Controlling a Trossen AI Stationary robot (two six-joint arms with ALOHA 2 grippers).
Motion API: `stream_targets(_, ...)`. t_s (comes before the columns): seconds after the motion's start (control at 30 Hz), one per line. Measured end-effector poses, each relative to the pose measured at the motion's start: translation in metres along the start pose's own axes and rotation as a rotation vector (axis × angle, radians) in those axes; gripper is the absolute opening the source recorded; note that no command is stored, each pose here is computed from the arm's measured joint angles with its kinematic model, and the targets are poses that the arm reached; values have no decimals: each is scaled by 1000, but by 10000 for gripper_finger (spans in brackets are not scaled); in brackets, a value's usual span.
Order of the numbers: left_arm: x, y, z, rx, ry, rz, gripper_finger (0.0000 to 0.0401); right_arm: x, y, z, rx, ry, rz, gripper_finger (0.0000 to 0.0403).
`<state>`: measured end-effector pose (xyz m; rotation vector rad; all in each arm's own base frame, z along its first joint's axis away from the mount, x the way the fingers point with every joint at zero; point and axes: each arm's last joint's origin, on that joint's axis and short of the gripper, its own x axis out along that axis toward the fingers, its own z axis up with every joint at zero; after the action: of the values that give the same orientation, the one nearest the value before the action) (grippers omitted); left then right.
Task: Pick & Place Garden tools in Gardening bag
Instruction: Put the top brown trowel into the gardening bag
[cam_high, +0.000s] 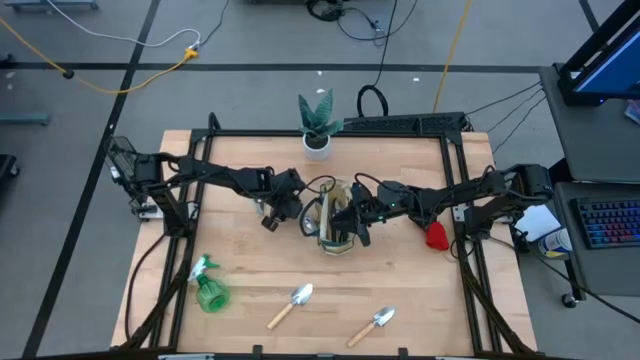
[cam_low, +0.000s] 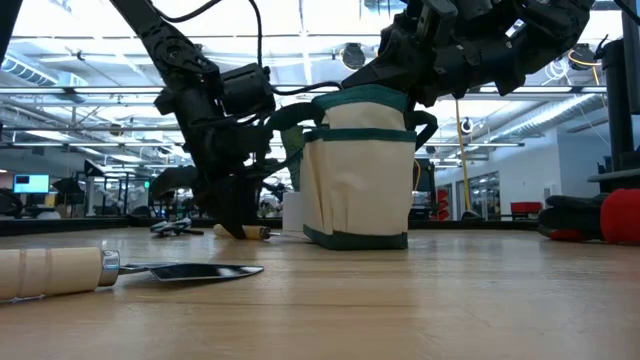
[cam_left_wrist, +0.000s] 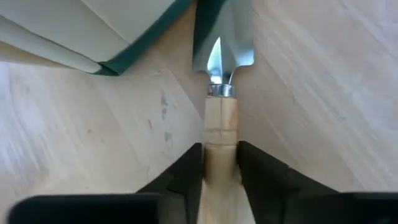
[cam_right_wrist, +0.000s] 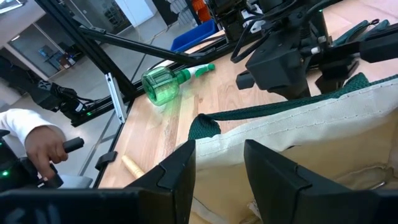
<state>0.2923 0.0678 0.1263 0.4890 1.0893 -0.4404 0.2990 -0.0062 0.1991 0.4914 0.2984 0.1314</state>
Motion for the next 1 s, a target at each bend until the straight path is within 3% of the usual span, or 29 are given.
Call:
stream_targets(0.13, 0, 0, 0, -50, 1, 1, 66, 0, 0, 0, 0, 0, 0, 130)
stream_targets(0.33, 1, -1, 1, -154, 4, 4, 73, 0, 0, 0, 0, 0, 0, 130)
stream_targets(0.57, -6, -15, 16, -104, 32, 54, 66, 0, 0, 0, 0, 0, 0, 130)
stream_targets(1.0, -49, -45, 44, -1, 49, 204, 66, -5, 5, 7, -44, -41, 22, 130)
